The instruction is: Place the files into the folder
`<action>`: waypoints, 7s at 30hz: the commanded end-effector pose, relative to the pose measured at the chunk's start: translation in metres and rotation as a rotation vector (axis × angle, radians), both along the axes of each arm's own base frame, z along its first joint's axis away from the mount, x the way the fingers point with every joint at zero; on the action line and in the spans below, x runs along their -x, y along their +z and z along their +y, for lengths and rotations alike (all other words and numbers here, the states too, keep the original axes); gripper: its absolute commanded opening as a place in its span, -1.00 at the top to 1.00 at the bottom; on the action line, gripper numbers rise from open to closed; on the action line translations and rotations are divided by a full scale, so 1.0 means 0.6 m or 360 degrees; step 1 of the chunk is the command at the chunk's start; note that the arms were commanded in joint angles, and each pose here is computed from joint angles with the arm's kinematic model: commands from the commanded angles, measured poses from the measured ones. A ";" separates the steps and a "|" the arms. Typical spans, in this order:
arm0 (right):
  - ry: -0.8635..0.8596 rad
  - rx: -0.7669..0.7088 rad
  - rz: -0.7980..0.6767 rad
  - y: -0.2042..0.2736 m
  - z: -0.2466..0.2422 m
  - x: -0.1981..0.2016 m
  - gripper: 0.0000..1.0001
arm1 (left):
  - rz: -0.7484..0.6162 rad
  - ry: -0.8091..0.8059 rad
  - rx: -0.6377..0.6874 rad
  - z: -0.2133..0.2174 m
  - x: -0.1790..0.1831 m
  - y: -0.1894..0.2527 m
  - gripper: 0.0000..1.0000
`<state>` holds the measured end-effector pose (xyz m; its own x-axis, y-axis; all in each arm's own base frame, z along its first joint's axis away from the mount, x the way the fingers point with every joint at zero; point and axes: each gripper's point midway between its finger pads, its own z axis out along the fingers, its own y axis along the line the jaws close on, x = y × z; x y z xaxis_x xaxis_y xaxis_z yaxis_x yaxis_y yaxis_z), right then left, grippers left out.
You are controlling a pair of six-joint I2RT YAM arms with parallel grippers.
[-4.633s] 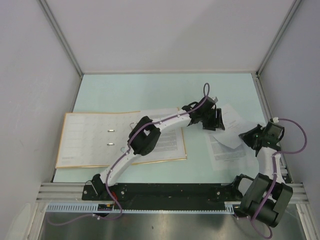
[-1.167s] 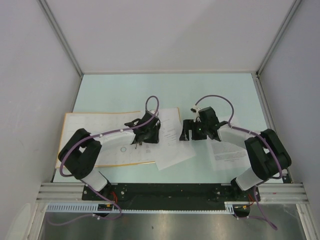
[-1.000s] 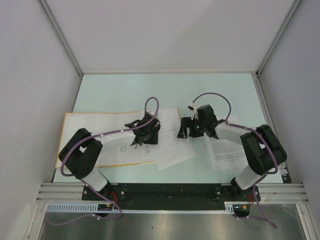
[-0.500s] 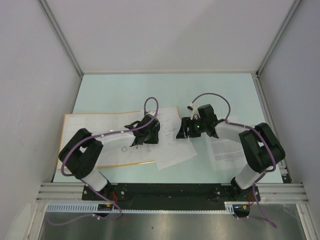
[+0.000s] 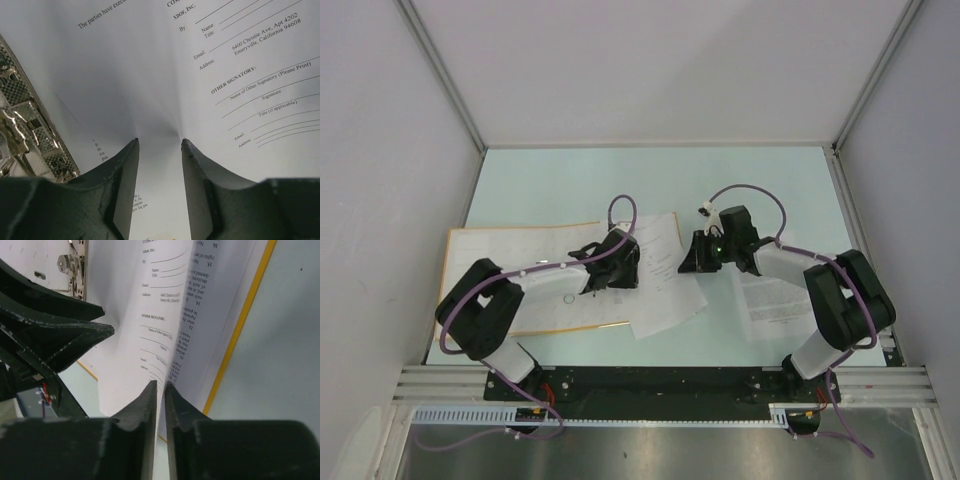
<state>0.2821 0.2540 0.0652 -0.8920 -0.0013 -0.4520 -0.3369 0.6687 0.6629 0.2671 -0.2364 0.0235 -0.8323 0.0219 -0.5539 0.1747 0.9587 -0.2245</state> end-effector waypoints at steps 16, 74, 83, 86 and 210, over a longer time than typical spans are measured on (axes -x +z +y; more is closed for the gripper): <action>-0.0451 0.0060 -0.0082 0.007 -0.019 -0.048 1.00 | -0.0117 0.0058 -0.0203 0.070 -0.040 0.158 -0.13; -0.0426 0.0031 -0.0132 -0.003 0.012 -0.046 1.00 | 0.0059 0.0560 -0.0528 0.133 -0.089 0.015 0.42; -0.0403 0.0009 -0.0102 -0.021 0.021 -0.050 1.00 | 0.0059 0.0537 -0.0512 0.130 -0.089 0.027 0.63; -0.0402 0.0018 -0.0100 -0.027 0.019 -0.051 1.00 | 0.0062 0.0533 -0.0511 0.131 -0.087 0.028 0.76; -0.1823 0.0906 0.0026 0.104 -0.521 -0.020 -0.99 | -0.0139 -0.0712 0.0635 -0.430 0.001 0.213 -0.15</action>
<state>0.3132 -0.0044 0.1476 -0.5641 0.5183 -0.6428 0.4999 0.8340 0.2337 0.2782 -0.4285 0.1706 -0.7258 0.1049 -0.6798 0.5399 0.6994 -0.4684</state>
